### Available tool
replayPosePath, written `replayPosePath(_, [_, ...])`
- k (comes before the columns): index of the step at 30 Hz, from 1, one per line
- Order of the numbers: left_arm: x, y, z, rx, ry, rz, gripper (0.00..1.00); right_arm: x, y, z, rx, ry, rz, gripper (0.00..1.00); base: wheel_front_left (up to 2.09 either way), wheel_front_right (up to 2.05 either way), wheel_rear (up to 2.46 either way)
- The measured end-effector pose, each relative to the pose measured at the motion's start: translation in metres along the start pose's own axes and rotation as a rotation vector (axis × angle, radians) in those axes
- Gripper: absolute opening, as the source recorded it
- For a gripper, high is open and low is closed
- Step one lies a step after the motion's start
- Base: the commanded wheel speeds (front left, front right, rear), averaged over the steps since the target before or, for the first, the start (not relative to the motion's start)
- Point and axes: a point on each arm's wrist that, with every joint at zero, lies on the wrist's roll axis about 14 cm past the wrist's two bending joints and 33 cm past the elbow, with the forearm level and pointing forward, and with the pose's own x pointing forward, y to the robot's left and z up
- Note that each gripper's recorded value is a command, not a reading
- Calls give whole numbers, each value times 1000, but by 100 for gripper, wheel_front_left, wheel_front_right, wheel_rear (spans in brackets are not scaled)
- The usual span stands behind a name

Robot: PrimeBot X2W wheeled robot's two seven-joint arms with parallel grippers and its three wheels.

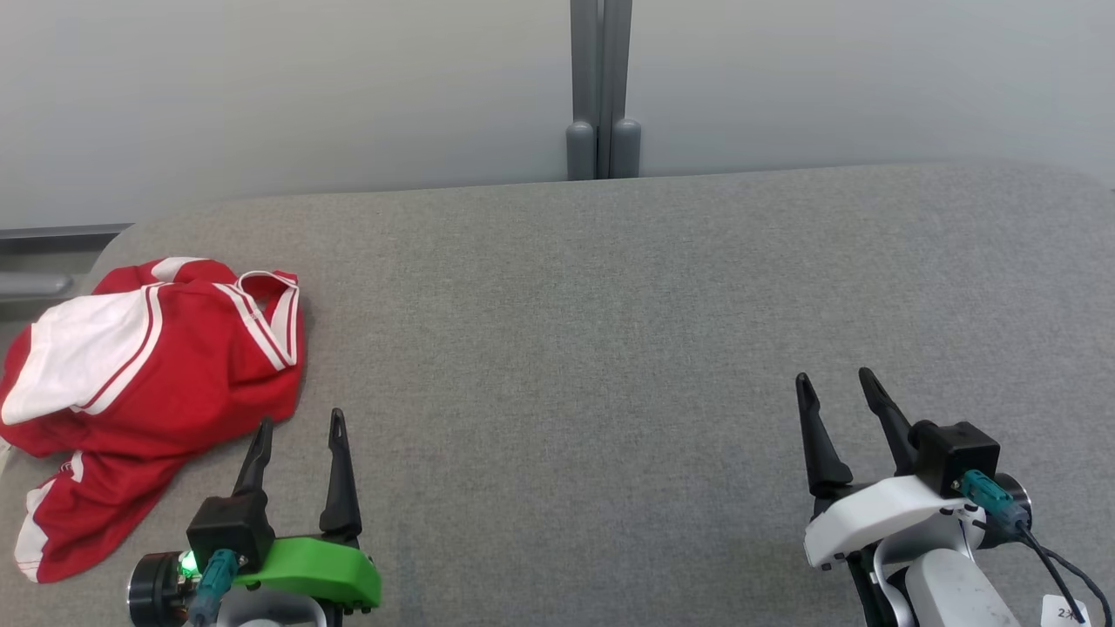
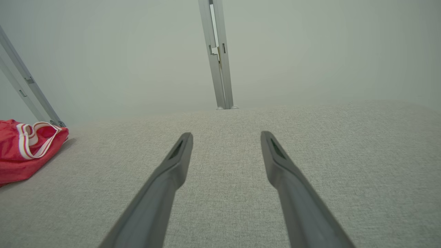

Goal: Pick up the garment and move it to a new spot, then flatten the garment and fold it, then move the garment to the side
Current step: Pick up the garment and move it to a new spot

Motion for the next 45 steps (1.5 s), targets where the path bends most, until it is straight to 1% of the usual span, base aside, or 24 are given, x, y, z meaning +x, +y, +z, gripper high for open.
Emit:
replayPosePath(7, [-2,3,-2,-6,7,9,100,2,1,0,1,1,4,100,0,0,0])
replayPosePath(16, [-17,29,1,-20,0,95,100,13,25,-6,9,16,74,100,0,0,0])
replayPosePath(23, [-40,64,4,-16,-9,212,100,26,62,-16,27,43,181,100,0,0,0])
replayPosePath(31, [-78,105,9,-2,-24,356,100,37,112,-25,45,69,319,100,0,0,0])
replayPosePath(40, [-118,136,12,6,-34,486,100,43,160,-31,55,90,449,100,0,0,0])
replayPosePath(45, [-132,145,13,9,-36,530,100,44,177,-35,57,99,495,100,0,0,0])
